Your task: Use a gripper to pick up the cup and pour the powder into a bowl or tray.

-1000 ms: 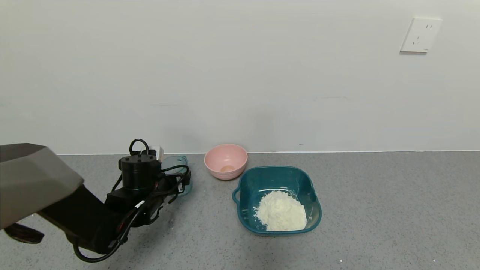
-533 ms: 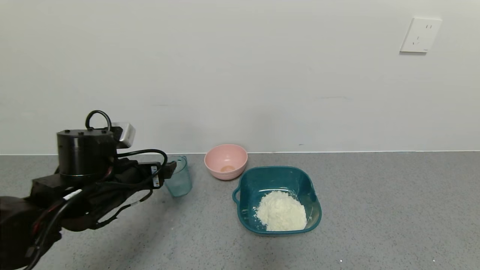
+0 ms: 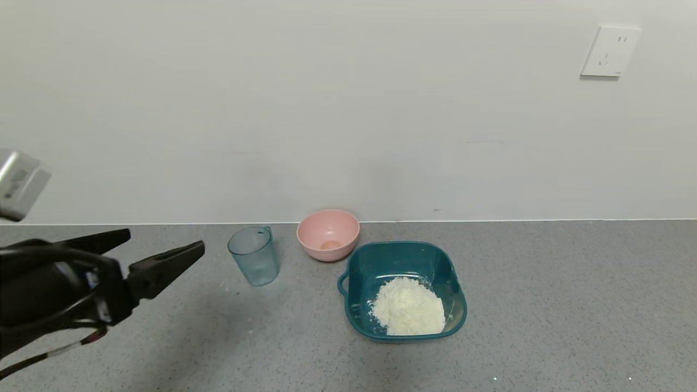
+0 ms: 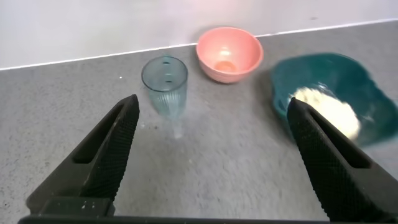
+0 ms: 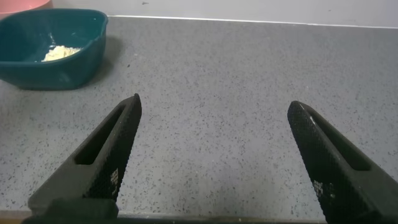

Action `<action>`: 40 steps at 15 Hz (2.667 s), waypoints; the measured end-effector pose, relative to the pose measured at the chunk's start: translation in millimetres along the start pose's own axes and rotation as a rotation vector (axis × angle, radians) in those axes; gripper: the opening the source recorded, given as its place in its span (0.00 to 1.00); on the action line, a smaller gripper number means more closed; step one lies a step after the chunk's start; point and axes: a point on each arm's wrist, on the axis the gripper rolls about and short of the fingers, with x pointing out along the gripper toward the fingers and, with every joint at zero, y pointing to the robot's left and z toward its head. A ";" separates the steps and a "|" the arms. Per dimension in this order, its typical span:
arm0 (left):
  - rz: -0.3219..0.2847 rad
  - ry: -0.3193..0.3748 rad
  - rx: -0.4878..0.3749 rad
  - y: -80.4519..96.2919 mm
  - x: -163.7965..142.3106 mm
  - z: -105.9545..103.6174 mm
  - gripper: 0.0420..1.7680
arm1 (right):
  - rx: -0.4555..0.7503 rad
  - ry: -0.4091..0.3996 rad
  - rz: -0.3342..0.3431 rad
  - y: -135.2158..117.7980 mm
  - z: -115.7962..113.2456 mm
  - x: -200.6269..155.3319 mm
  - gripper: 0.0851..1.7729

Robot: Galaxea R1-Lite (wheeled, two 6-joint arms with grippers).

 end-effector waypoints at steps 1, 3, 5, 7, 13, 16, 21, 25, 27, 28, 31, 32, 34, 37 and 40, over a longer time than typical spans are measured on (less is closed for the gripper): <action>-0.017 -0.010 0.019 1.1 -16.0 -1.5 0.97 | 0.000 0.000 0.000 0.0 0.0 0.0 0.96; -0.034 -0.030 0.065 3.9 -48.9 -7.8 0.97 | 0.000 0.000 -0.001 0.0 0.0 0.0 0.96; -0.034 -0.053 0.109 6.9 -77.6 -16.3 0.97 | 0.000 0.000 0.000 0.0 0.0 0.0 0.96; -0.023 -0.100 0.141 10.1 -105.7 -23.9 0.97 | 0.000 0.000 0.000 0.0 0.0 0.0 0.96; 0.179 -0.217 0.126 10.5 -156.0 -38.7 0.97 | 0.000 0.000 0.000 0.0 0.0 0.0 0.96; 0.236 -0.215 0.117 5.0 -175.4 -57.5 0.97 | 0.000 0.000 0.000 0.0 0.0 0.0 0.96; 0.230 -0.301 0.132 -4.6 -194.4 -85.6 0.97 | 0.000 0.000 0.000 0.0 0.0 0.0 0.96; 0.233 -0.282 0.127 -3.8 -182.0 -123.2 0.97 | 0.000 0.000 0.000 0.0 0.0 0.0 0.96; 0.237 -0.319 0.114 -1.9 -171.7 -133.6 0.97 | 0.000 0.000 0.000 0.0 0.0 0.0 0.96; 0.238 -0.347 0.111 -0.5 -164.7 -138.4 0.97 | 0.000 0.000 0.000 0.0 0.0 0.0 0.96; 0.237 -0.347 0.106 3.7 -142.2 -159.8 0.97 | 0.000 0.000 0.000 0.0 0.0 0.0 0.96; 0.236 -0.333 0.103 4.8 -136.4 -166.8 0.97 | 0.000 0.000 0.000 0.0 0.0 0.0 0.96; 0.236 -0.326 0.101 6.3 -127.7 -177.5 0.97 | 0.000 0.000 0.000 0.0 0.0 0.0 0.96; 0.230 -0.257 0.073 7.4 -120.6 -190.9 0.97 | 0.000 0.000 0.000 0.0 0.0 0.0 0.96; 0.226 -0.221 0.015 7.6 -119.0 -195.8 0.97 | 0.000 0.000 0.000 0.0 0.0 0.0 0.96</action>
